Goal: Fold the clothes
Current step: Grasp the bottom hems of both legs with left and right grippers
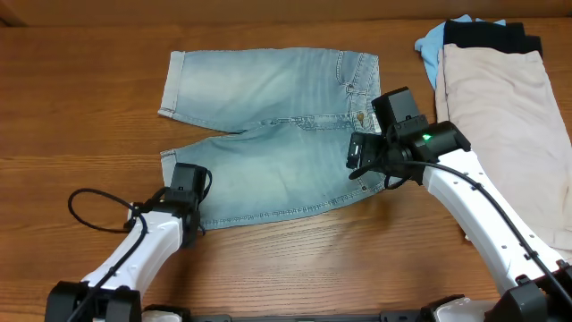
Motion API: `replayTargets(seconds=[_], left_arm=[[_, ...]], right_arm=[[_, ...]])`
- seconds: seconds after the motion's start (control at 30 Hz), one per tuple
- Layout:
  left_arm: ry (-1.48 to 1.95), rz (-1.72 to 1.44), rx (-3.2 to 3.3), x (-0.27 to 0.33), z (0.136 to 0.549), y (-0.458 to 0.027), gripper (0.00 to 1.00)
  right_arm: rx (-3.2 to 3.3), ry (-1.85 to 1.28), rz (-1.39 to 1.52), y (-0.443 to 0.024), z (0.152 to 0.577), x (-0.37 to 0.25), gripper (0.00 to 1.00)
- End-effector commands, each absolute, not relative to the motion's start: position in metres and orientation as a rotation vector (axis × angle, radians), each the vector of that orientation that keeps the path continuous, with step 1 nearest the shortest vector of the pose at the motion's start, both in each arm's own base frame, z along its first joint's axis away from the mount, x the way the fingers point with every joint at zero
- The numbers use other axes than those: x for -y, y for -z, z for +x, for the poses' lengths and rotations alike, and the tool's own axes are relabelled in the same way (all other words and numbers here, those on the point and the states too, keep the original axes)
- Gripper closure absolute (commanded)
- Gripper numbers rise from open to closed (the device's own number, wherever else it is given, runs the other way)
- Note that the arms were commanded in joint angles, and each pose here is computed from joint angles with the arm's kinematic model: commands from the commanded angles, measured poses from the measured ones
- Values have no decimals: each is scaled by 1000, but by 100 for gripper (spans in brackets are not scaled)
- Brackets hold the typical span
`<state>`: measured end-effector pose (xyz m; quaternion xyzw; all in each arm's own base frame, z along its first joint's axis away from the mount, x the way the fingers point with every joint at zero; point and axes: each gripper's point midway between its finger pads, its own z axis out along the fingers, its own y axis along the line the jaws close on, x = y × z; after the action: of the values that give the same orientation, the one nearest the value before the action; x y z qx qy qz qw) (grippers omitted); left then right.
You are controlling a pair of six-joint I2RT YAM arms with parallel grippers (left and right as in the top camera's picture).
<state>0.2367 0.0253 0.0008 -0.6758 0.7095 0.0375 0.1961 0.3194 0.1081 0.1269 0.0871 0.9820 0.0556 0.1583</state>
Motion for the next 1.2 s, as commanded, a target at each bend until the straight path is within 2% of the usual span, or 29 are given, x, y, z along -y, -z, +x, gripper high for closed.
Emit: replayTargets(seconds=[0.0,0.03,0.07,0.27,0.4,0.53,0.57,0.7,1.17], left_arm=[[-155,-1839,-2130,-22,224,16,73],[-162,-1807,-2159,-22,224,16,94],[-166,-1782,-2181,-22,224,16,96],[-207,-1632,-2321,-22,224,8,96],[-164,-1596,-2371,-15,228,5,96],[-169,-1574,-2389,-15,228,5,96],[-169,-1575,-2389,-15,228,5,96],[-166,-1577,-2395,-14,227,5,96],[-170,-1581,-2400,-14,225,6,96]], right_arm=[[-2806,-167,230,-126,320,-111,1],[-2807,-166,231,-126,320,-111,3],[-2810,-165,238,-126,319,-111,4],[-2837,-163,518,-117,307,-106,32],[-2831,-70,707,-92,299,-92,41],[-2791,-18,852,-60,296,-79,40],[-2773,-23,861,-55,298,-77,37],[-2693,-40,893,-38,308,-66,37],[-2634,-34,893,-19,312,-49,43]])
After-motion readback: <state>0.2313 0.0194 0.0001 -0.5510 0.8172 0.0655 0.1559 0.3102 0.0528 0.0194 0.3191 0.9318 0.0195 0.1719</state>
